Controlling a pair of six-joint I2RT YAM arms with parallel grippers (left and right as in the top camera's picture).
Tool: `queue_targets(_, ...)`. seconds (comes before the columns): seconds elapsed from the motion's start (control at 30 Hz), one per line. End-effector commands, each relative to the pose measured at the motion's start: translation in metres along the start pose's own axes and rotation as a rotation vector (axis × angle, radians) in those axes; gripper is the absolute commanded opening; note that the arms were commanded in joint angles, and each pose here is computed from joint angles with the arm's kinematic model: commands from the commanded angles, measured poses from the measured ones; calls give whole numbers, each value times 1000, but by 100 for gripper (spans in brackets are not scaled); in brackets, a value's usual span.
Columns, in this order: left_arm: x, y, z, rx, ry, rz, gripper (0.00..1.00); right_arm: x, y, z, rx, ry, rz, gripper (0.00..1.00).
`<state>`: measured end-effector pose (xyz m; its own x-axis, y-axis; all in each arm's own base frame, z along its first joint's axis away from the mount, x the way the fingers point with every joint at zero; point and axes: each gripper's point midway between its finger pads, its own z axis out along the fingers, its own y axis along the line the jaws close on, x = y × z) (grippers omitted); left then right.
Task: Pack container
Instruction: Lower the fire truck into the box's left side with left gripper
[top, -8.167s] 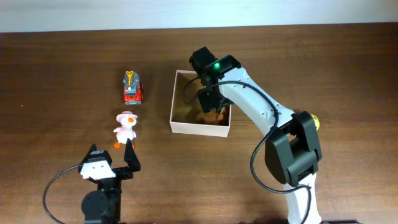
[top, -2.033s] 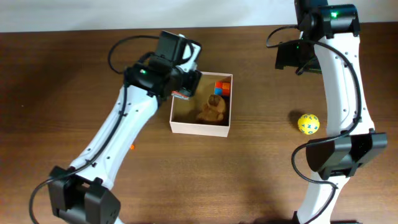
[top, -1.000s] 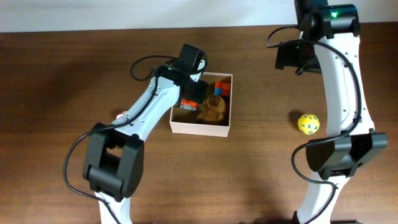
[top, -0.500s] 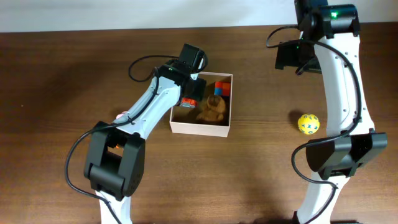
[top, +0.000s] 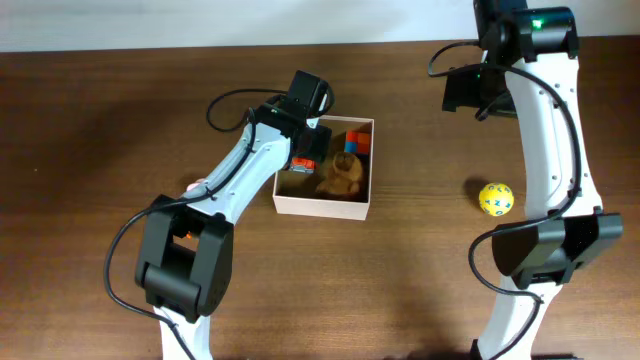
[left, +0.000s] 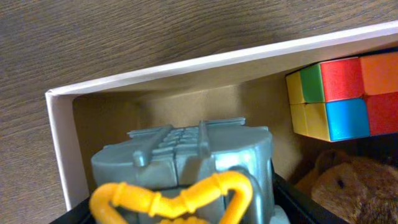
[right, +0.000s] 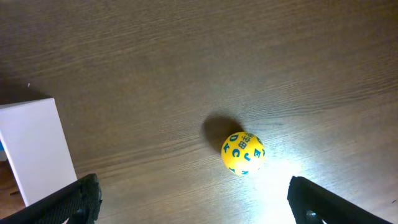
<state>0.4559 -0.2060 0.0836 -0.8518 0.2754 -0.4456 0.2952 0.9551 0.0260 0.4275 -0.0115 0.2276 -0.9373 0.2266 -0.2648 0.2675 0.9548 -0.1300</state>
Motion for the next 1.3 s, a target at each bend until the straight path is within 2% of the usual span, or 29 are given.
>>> queue_targets(0.0,-5,2,3,-12,-9,-14,64,-4,-7,-15,3,-46,21,99)
queue_targets(0.17,-5,2,3,-13,-7,-14,72,-4,-7,-15,3,-46,21,99)
queue_targets(0.6,-4,2,3,-14,-7,-14,72,-4,-7,-15,3,-46,21,99)
queue_targets(0.8,-9,12,1,-73,-24,-16,72,-4,-7,-15,3,-46,21,99)
queue_targets(0.87,-11,12,-1,-72,-29,-17,66,-4,-7,-15,3,-46,21,99)
queue_targets(0.97,-14,6,-7,-37,-36,-16,49,-4,-7,-15,3,-46,21,99)
queue_targets(1.03,-16,-1,-11,-5,-43,-14,45,-4,-7,-15,3,-46,21,99)
queue_targets(1.27,-24,-13,-30,53,-78,-8,44,-4,-7,-15,3,-46,21,99)
